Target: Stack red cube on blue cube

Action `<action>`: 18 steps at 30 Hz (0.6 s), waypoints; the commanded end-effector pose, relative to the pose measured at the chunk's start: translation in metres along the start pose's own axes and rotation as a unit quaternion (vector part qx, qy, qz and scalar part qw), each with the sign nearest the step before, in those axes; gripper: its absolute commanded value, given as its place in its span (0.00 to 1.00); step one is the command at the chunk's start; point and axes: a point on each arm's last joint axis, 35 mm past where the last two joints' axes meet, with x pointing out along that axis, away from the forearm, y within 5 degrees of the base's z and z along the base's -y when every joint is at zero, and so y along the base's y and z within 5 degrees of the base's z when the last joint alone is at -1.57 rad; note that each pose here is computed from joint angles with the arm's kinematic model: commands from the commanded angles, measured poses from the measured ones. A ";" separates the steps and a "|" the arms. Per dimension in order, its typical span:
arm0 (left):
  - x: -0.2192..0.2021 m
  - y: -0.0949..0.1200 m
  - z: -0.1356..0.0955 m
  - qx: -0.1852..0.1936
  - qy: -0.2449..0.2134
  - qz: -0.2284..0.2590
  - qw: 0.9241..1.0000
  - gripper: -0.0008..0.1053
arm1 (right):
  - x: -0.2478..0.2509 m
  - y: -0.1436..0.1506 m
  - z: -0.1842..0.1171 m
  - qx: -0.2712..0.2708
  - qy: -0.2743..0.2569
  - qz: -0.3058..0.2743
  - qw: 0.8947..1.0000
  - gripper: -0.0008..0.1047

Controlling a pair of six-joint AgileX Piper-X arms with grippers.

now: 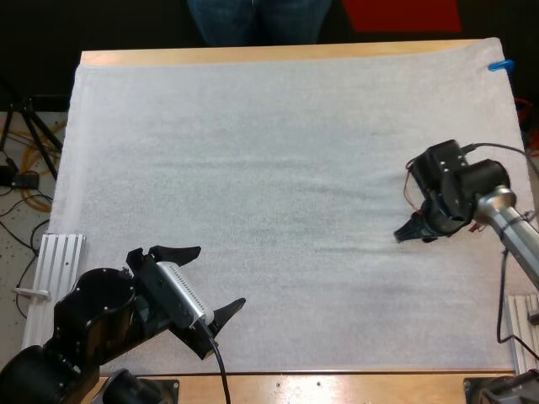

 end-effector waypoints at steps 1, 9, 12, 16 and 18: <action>-0.001 -0.001 0.002 0.003 -0.005 -0.002 1.000 0.83 | -0.008 -0.003 -0.002 0.006 -0.003 -0.011 1.000 0.17; -0.002 -0.004 0.002 0.003 -0.002 -0.040 0.999 0.83 | -0.024 -0.047 -0.005 0.090 -0.039 -0.036 0.994 0.17; -0.002 -0.004 0.002 0.003 -0.002 -0.044 0.999 0.83 | -0.021 -0.066 -0.010 0.126 -0.038 -0.041 0.990 0.17; -0.002 -0.004 0.002 0.003 -0.001 -0.047 0.999 0.83 | -0.009 -0.083 -0.010 0.151 -0.024 -0.033 0.988 0.17; -0.002 -0.004 0.002 0.003 -0.001 -0.047 0.999 0.83 | 0.001 -0.093 -0.006 0.162 -0.012 -0.030 0.986 0.17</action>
